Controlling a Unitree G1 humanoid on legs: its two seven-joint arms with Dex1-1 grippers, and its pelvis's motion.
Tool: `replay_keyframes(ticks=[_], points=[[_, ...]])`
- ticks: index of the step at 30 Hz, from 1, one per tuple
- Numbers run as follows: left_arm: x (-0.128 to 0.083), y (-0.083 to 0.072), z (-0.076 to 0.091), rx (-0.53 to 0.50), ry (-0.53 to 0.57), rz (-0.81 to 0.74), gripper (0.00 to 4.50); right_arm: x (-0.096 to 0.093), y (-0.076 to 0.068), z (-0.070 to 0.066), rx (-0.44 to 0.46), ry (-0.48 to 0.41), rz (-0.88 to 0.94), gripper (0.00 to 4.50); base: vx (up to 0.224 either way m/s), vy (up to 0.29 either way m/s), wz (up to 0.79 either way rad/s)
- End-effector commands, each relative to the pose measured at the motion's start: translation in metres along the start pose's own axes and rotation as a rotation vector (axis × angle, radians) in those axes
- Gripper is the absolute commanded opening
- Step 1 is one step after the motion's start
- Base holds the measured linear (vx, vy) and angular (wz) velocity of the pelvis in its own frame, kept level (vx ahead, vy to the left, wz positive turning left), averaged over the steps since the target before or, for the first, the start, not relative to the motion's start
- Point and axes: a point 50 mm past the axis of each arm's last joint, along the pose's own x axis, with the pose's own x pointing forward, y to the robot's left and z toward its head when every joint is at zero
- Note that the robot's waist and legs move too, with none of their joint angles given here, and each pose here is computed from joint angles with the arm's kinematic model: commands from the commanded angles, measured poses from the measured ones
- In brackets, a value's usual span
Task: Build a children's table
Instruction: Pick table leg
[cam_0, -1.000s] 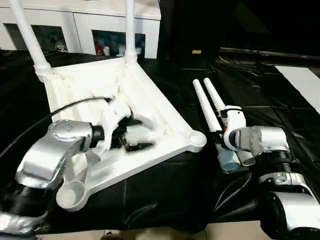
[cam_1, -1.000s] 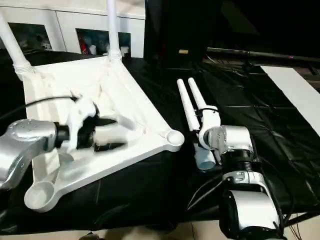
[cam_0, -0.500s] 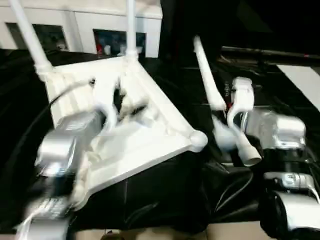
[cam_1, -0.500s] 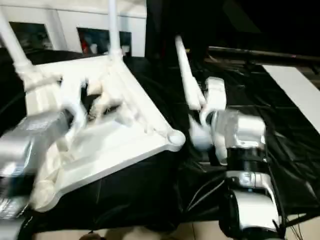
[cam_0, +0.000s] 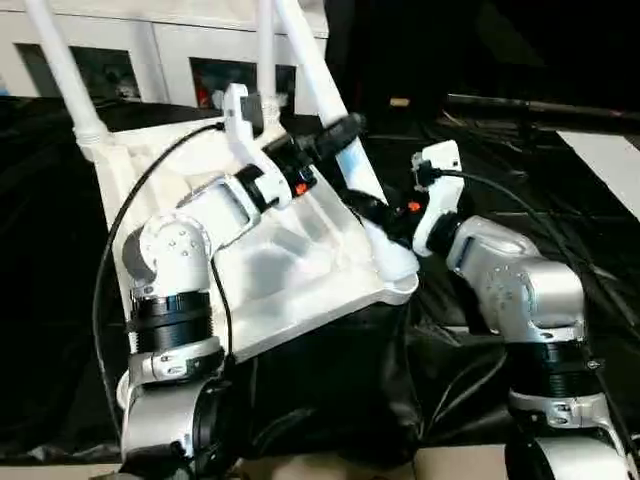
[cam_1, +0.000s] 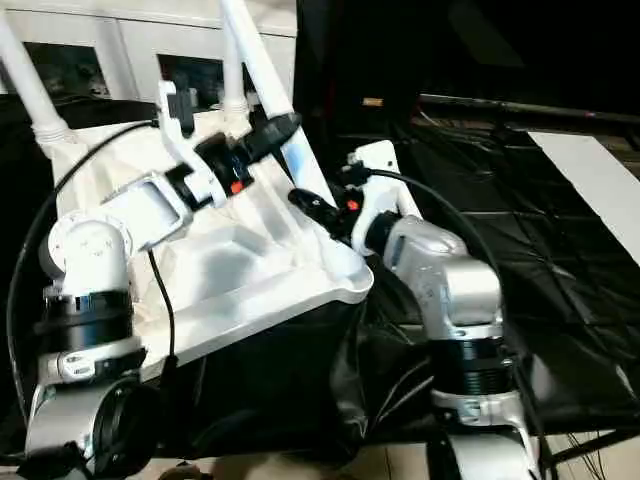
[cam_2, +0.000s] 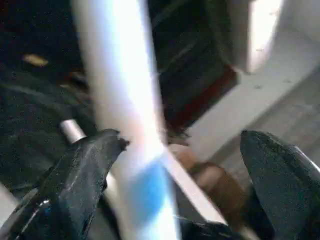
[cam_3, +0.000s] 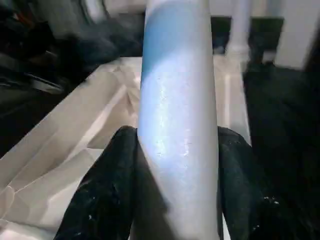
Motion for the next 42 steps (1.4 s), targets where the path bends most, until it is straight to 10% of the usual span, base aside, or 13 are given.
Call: replay_keyframes(ticks=[1,34,42], points=[[0.007,0.002,-0.008,-0.007,0.044,0.062,4.50,0.005,0.014,0.008,-0.057,-0.049,0.051,1.80,0.000,0.000,0.00],[0.008,0.008,-0.007,-0.020,-0.056,0.162,1.83,0.019,0.012,0.001,-0.216,-0.018,-0.074,1.80,0.000,0.000,0.00],[-0.001,0.002,0.004,0.093,-0.023,0.042,1.82,0.015,0.007,0.004,-0.041,-0.019,-0.018,2.94,0.000,0.000,0.00]])
